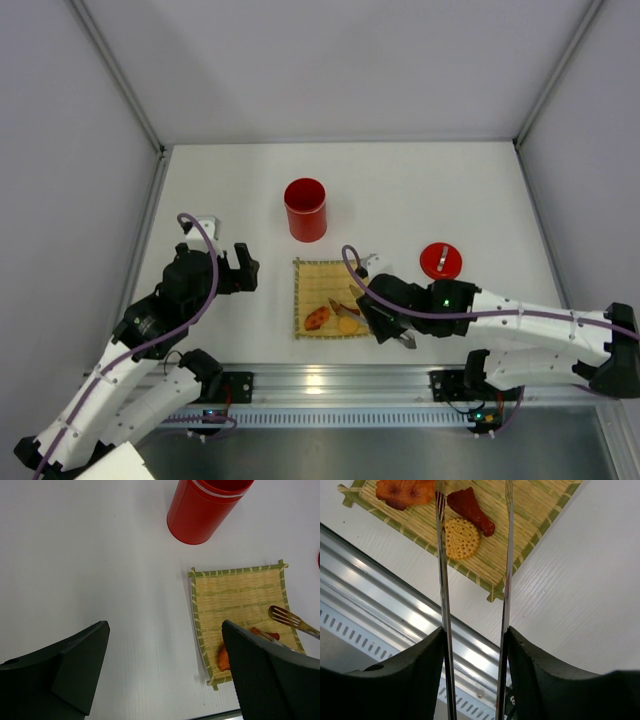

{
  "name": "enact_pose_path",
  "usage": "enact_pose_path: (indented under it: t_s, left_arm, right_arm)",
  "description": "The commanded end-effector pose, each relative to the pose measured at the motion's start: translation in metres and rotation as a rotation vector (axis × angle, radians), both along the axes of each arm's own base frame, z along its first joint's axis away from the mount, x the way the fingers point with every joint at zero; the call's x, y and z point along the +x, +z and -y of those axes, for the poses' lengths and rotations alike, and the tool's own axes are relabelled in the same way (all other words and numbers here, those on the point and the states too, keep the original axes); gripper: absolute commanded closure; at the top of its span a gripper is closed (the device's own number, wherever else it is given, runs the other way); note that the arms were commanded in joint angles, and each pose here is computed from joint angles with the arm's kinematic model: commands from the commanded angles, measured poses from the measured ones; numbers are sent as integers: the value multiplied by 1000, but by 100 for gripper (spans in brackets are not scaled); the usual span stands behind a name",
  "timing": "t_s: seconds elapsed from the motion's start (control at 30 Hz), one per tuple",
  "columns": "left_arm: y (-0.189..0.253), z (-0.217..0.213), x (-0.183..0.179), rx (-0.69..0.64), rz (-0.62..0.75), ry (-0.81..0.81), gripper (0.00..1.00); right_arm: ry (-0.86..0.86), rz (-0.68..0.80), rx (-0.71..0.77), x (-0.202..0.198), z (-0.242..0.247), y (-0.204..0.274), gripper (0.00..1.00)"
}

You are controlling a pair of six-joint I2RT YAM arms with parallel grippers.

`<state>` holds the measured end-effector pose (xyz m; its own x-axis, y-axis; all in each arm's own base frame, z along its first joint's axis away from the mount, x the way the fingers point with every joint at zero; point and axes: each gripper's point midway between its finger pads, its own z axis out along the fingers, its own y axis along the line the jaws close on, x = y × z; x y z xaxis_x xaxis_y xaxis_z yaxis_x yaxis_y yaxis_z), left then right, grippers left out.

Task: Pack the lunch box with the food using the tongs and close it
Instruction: Pick up the fake food from the plate.

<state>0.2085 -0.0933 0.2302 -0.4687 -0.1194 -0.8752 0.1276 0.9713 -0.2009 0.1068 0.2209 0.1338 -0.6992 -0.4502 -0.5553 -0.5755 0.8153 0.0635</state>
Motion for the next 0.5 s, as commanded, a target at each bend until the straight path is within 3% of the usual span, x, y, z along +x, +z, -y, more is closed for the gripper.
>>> enact_pose_path:
  t_s: [0.0, 0.47]
  left_arm:
    - [7, 2, 3, -29, 32, 9, 1]
    - [5, 2, 3, -25, 29, 11, 1]
  right_arm:
    - [0, 6, -20, -4, 3, -1, 51]
    - [13, -7, -46, -10, 6, -10, 52]
